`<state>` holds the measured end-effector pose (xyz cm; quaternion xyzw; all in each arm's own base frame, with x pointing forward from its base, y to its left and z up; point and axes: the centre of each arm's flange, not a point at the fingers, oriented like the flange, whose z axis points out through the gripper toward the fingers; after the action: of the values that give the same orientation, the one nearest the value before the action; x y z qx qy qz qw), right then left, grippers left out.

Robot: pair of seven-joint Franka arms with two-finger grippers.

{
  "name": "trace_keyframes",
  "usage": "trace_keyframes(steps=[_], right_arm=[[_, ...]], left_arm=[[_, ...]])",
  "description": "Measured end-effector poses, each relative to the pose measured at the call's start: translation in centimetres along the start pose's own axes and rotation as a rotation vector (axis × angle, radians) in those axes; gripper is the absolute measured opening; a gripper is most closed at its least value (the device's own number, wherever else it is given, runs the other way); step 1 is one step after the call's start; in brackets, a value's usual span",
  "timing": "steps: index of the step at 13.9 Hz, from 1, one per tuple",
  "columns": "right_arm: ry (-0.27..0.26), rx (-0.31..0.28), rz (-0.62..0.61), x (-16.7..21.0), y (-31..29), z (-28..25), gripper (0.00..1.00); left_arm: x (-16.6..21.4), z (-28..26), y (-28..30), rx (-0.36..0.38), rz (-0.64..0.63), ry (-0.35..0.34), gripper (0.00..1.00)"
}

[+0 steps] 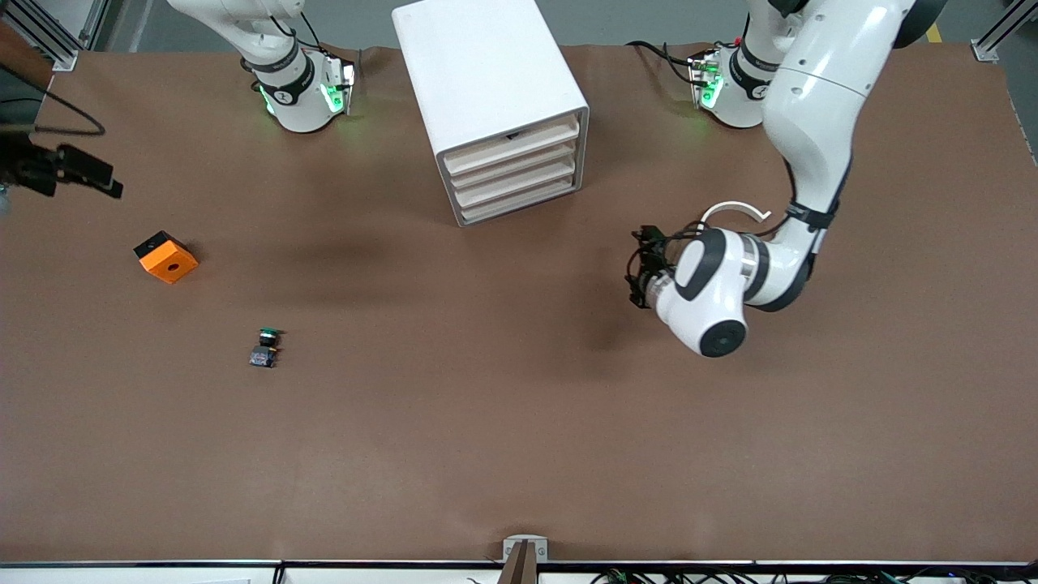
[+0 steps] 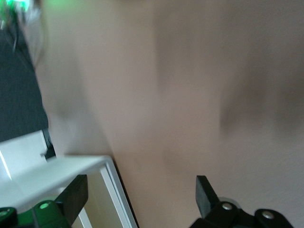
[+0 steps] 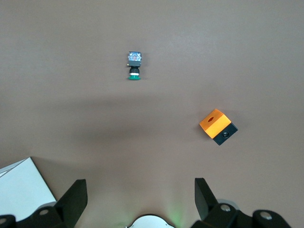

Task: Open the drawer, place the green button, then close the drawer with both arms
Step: 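Pull the drawer open with the left gripper while the right gripper reaches the button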

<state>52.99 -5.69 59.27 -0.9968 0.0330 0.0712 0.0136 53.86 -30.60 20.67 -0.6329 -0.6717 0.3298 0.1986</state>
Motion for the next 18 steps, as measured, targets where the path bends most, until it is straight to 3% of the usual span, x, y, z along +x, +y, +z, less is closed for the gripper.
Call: trace_keyframes(steps=[4,8,10,13,15,18], right_arm=[[-0.053,-0.001,0.01,3.3,0.7,3.1,1.0],[-0.002,-0.003,-0.009,5.4,-1.0,6.0,1.0],[0.017,0.027,0.035,6.3,-2.7,9.5,1.0],[0.077,0.055,0.075,7.2,-3.2,15.2,1.0],[0.105,0.053,0.093,7.9,-3.0,18.8,1.0],[0.112,0.049,0.121,9.6,-2.7,23.8,1.0]], left_arm=[[-5.7,3.1,-2.8,0.056,-0.074,-0.003,1.0],[-8.8,8.1,-4.3,0.207,-0.085,-0.033,1.0],[-9.9,10.8,-4.3,0.277,-0.123,-0.061,0.98],[-10.8,14.1,-4.4,0.37,-0.176,-0.067,0.89],[-11.3,15.4,-4.7,0.414,-0.198,-0.068,0.68],[-12.1,17.4,-5.4,0.437,-0.215,-0.033,0.65]])
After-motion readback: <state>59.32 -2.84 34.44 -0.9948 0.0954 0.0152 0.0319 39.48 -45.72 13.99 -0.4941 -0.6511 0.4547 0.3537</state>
